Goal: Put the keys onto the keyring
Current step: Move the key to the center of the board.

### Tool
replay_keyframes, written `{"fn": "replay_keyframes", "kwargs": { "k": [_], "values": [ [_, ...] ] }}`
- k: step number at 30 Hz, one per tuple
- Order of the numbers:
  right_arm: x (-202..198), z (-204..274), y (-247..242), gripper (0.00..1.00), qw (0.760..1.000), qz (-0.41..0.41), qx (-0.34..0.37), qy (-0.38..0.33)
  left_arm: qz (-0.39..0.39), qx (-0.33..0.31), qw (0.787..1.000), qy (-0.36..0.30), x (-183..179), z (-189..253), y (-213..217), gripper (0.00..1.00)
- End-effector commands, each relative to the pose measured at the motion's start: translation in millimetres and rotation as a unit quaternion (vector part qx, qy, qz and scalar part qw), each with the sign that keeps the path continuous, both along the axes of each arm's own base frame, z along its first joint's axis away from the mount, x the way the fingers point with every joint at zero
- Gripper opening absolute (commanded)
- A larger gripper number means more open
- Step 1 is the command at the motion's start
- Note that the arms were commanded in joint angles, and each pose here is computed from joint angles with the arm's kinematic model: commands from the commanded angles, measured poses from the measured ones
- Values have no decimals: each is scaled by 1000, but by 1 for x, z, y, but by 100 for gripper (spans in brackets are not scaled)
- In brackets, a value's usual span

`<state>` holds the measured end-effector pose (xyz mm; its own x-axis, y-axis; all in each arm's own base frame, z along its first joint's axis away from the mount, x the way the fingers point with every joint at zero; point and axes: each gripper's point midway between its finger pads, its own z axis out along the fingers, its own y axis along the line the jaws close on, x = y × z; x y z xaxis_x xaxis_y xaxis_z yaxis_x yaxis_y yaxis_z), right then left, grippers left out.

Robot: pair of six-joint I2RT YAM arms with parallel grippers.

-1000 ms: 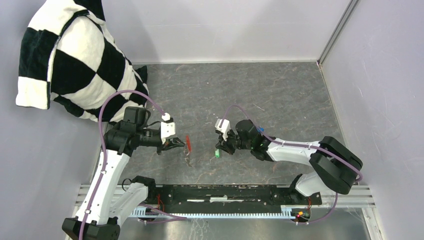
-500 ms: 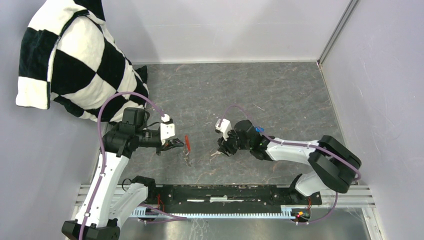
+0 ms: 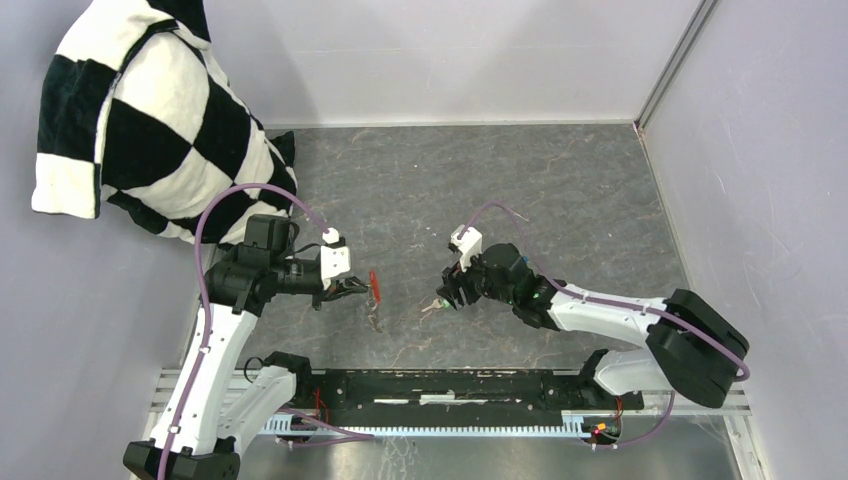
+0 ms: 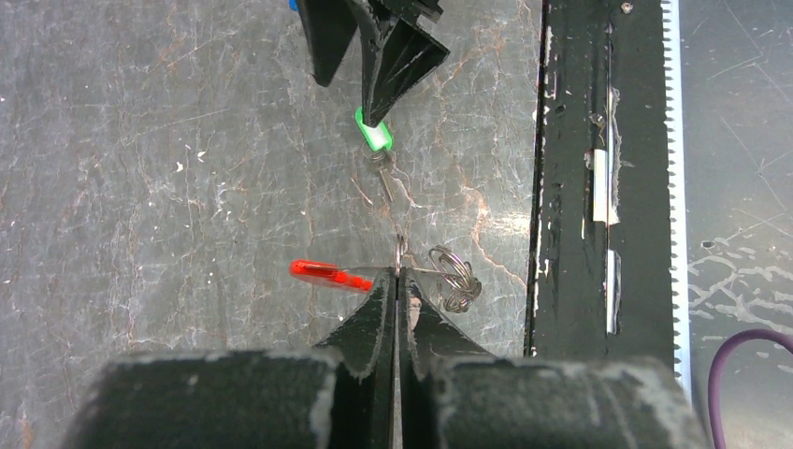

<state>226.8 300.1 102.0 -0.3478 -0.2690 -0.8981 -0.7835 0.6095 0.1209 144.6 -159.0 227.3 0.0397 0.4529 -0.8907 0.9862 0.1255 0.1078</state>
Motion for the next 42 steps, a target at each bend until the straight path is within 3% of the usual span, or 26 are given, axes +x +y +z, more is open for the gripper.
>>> {"fn": "replay_keyframes", "kwargs": {
  "k": [1, 10, 27, 42],
  "values": [
    [4, 0, 6, 61, 998, -39, 26, 36, -1, -13, 1000, -2, -1, 10, -3, 3],
    [-3, -37, 13, 58, 989, -84, 32, 115, 7, -9, 1000, 1, 0, 10, -1, 3],
    [7, -63, -20, 59, 974, -155, 48, 158, 12, -6, 1000, 1, 0, 9, 0, 3],
    [-7, -59, -16, 53, 966, -114, 99, 210, 12, -1, 1000, 1, 2, 6, 1, 3]
  ]
}}
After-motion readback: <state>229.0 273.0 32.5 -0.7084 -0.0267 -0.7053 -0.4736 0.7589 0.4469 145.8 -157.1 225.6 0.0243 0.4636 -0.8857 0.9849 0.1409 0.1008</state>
